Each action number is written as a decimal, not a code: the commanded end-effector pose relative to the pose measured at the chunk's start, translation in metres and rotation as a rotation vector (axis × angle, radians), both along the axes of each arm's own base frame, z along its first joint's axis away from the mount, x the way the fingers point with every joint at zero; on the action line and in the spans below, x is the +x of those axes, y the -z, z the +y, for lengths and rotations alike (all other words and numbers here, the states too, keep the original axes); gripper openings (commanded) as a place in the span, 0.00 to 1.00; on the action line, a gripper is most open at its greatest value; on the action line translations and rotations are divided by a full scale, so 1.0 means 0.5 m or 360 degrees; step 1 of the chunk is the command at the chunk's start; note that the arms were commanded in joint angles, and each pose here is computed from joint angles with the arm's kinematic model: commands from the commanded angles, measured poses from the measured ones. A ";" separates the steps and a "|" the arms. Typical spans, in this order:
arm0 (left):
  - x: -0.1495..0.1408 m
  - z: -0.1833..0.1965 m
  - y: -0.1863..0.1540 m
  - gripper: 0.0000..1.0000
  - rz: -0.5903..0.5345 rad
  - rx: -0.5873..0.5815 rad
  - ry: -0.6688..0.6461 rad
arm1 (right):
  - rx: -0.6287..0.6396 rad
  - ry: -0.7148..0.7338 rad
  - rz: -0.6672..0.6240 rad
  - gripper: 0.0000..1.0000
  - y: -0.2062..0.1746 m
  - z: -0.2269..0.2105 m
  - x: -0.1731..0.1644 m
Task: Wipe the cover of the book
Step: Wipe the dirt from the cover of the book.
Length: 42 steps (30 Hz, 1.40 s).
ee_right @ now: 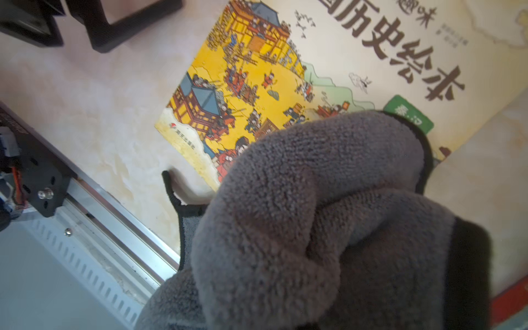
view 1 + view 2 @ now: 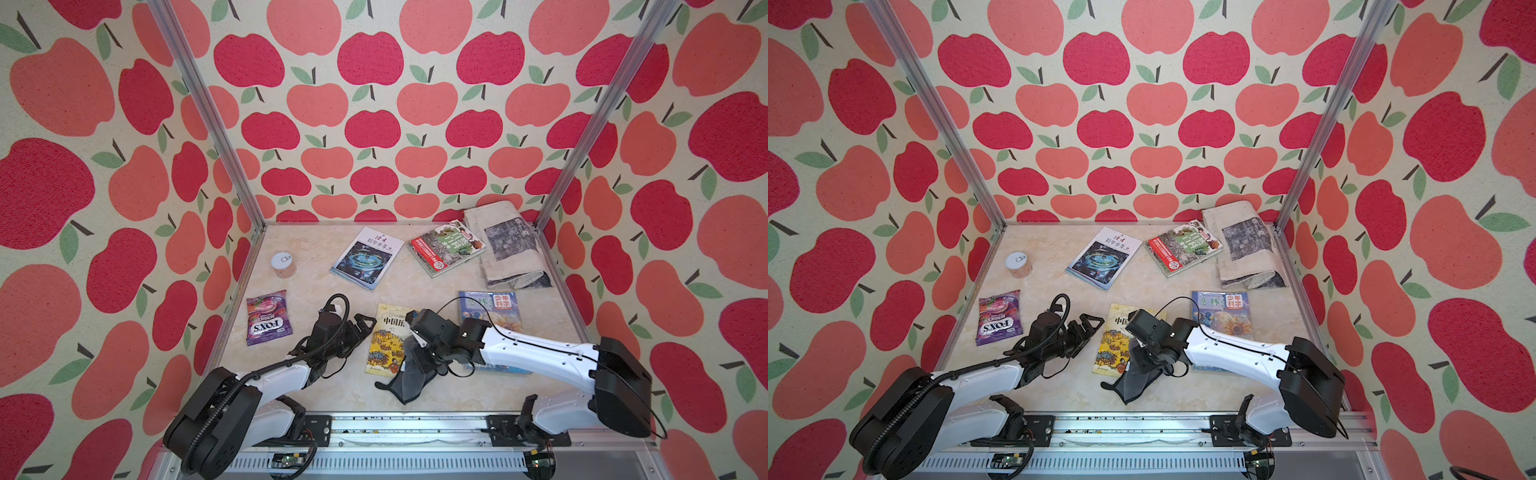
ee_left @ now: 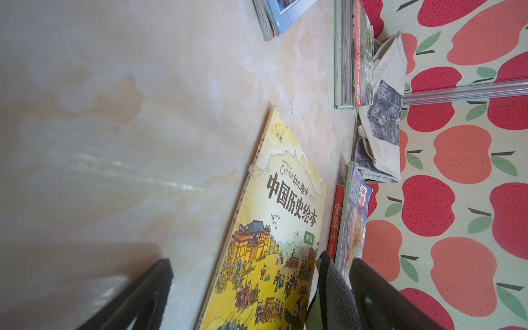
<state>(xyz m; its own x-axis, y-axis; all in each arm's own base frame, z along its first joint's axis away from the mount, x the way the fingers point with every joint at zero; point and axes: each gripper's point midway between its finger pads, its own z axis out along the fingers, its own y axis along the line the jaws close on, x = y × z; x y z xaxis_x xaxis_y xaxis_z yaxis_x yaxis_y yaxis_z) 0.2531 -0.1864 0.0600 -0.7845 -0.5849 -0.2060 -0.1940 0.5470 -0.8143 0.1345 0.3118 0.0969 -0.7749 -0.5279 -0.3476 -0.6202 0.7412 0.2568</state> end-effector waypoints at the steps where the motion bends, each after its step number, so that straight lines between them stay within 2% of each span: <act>1: -0.022 0.025 0.021 0.99 0.0064 0.0050 -0.0040 | 0.0097 -0.0132 -0.0032 0.01 -0.032 0.071 0.018; 7: -0.032 0.054 0.012 0.99 0.0042 0.0057 -0.0109 | 0.0126 -0.0229 0.0062 0.01 0.014 0.168 0.040; 14: -0.036 0.071 0.011 0.99 0.0034 0.0054 -0.0157 | 0.0163 -0.0199 0.0234 0.00 0.090 0.209 0.042; 20: -0.030 0.067 0.009 0.99 0.0034 0.0051 -0.0145 | 0.0086 -0.0104 0.0212 0.00 0.102 0.137 0.036; 30: 0.001 0.033 0.016 0.99 0.0061 0.0040 -0.0066 | -0.0133 0.0109 0.0218 0.00 0.140 -0.049 0.000; 37: 0.013 0.020 0.017 0.99 0.0059 0.0037 -0.0043 | -0.0224 0.0231 0.0117 0.01 0.089 -0.143 0.018; 42: 0.011 0.014 0.019 0.99 0.0060 0.0035 -0.0029 | -0.0120 0.0178 0.0003 0.01 0.019 -0.112 0.046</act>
